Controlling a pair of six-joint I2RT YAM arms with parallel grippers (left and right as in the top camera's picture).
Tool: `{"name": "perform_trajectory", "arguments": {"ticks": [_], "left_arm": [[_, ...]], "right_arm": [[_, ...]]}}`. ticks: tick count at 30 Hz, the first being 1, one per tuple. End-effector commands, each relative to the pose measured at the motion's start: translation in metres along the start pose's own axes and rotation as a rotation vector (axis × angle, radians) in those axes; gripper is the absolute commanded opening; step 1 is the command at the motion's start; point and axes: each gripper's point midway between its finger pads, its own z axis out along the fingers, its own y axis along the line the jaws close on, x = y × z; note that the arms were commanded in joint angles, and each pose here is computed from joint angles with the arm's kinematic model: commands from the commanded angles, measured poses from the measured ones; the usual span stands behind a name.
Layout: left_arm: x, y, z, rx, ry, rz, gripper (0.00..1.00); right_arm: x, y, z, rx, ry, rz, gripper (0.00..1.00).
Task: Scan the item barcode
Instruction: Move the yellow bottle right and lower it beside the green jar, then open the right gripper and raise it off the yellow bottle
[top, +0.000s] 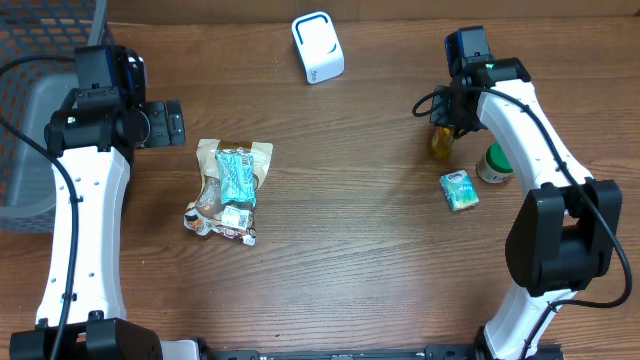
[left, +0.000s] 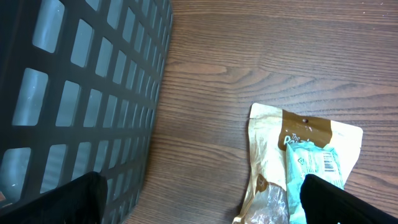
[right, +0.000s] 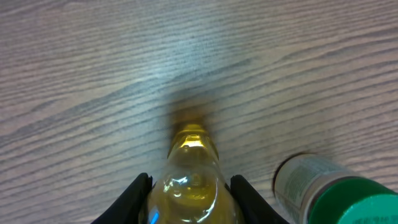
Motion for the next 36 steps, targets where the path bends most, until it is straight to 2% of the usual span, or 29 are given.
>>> {"name": "perform_trajectory", "arguments": {"ticks": [1, 4, 7, 9, 11, 12, 13, 16, 22, 29, 32, 36], "left_arm": [[-0.010, 0.000, -0.011, -0.002, -0.042, 0.018, 1.00], [-0.010, 0.000, -0.011, -0.002, -0.042, 0.018, 1.00], [-0.010, 0.000, -0.011, -0.002, -0.042, 0.018, 1.00], [-0.010, 0.000, -0.011, -0.002, -0.042, 0.018, 0.99], [-0.010, 0.000, -0.011, -0.002, -0.042, 0.018, 1.00], [-0.010, 0.000, -0.011, -0.002, -0.042, 0.018, 1.00], [-0.010, 0.000, -0.011, -0.002, -0.042, 0.018, 1.00], [-0.010, 0.000, -0.011, -0.002, -0.042, 0.018, 0.99], [-0.010, 0.000, -0.011, -0.002, -0.042, 0.018, 1.00], [-0.010, 0.000, -0.011, -0.002, -0.042, 0.018, 1.00], [-0.010, 0.000, -0.011, -0.002, -0.042, 0.018, 1.00], [-0.010, 0.000, -0.011, -0.002, -0.042, 0.018, 1.00]], "right_arm": [[-0.003, -0.001, -0.001, 0.009, -0.016, 0.005, 0.20], [-0.001, -0.002, -0.001, 0.012, -0.006, 0.007, 0.21], [0.002, -0.002, 0.000, 0.014, 0.002, 0.005, 0.32], [0.002, -0.002, 0.000, 0.014, 0.003, 0.005, 0.51], [0.002, -0.002, 0.000, 0.014, 0.003, 0.005, 0.58], [0.002, -0.002, 0.000, 0.014, 0.003, 0.005, 0.66], [0.002, -0.002, 0.000, 0.014, 0.003, 0.005, 0.78], [0.003, -0.003, 0.000, 0.015, 0.006, 0.005, 1.00], [-0.015, -0.002, -0.013, 0.010, -0.054, 0.015, 1.00], [-0.066, 0.003, -0.081, -0.052, -0.241, 0.049, 0.98], [-0.060, 0.021, -0.097, -0.174, -0.210, 0.033, 0.88], [-0.025, 0.049, -0.102, -0.353, -0.055, -0.002, 0.72]]}}
